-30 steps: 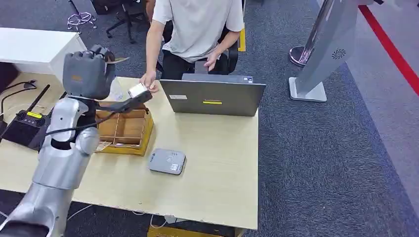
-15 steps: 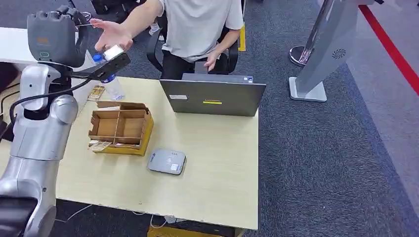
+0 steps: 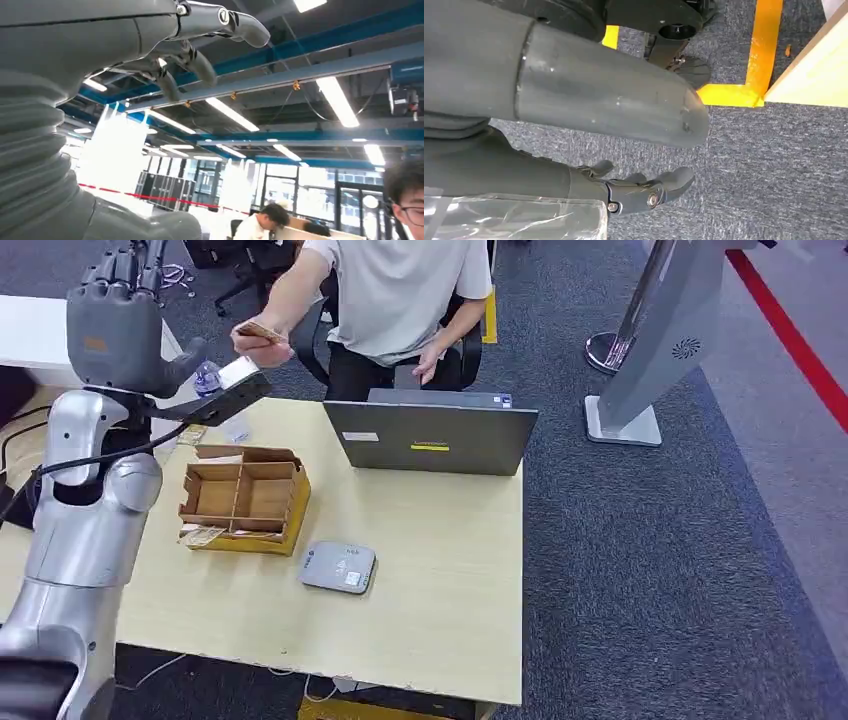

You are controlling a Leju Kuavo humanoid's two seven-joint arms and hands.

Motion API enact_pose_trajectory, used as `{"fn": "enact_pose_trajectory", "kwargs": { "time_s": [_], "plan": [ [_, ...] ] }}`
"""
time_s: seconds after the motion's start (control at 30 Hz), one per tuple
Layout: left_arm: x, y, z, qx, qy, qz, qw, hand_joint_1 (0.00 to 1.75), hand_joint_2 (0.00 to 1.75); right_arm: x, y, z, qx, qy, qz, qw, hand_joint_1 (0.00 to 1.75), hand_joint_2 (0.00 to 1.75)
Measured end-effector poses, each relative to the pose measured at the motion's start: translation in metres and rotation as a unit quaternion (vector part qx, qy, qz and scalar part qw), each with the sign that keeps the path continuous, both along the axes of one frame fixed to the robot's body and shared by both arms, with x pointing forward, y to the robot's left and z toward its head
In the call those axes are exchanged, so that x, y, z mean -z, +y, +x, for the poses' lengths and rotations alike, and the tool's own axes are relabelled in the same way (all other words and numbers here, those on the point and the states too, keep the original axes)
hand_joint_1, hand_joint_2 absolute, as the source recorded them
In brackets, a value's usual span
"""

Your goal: Pass the card to the sensor for recognition and then transmit it.

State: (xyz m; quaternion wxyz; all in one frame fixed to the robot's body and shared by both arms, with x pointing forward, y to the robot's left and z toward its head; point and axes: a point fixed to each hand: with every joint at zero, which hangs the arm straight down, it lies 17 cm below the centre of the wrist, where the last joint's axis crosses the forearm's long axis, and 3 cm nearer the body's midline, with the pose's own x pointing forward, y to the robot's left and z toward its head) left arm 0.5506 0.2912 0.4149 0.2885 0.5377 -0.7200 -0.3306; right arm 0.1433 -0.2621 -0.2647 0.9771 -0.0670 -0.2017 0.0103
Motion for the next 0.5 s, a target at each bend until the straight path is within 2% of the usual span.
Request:
{"fn": "enact_pose_trajectory", "kwargs": {
  "time_s": [0.07, 0.2, 0.33, 0.43, 0.5],
  "plan": [
    [0.005, -0.004, -0.005, 0.009, 0.001, -0.002, 1.0, 0.0, 1.75, 0.0, 0.0, -0.001, 0.002, 0.0, 0.0, 1.0, 0.0, 0.0],
    [0.033, -0.017, -0.038, 0.046, -0.003, 0.005, 0.999, 0.0, 1.75, 0.001, -0.001, -0.005, 0.018, -0.004, 0.003, 1.0, 0.0, 0.0],
    [0.096, -0.036, -0.107, 0.092, -0.004, 0.041, 0.995, 0.0, 1.75, 0.002, -0.004, -0.015, 0.041, -0.004, 0.004, 0.999, 0.0, 0.0],
    [0.153, -0.043, -0.157, 0.101, 0.032, 0.066, 0.992, 0.0, 1.75, 0.003, -0.007, -0.02, 0.053, 0.0, 0.004, 0.999, 0.0, 0.0],
    [0.187, -0.039, -0.179, 0.084, 0.071, 0.075, 0.991, 0.0, 1.75, 0.004, -0.008, -0.023, 0.06, 0.003, 0.004, 0.998, 0.0, 0.0]
  ]
}}
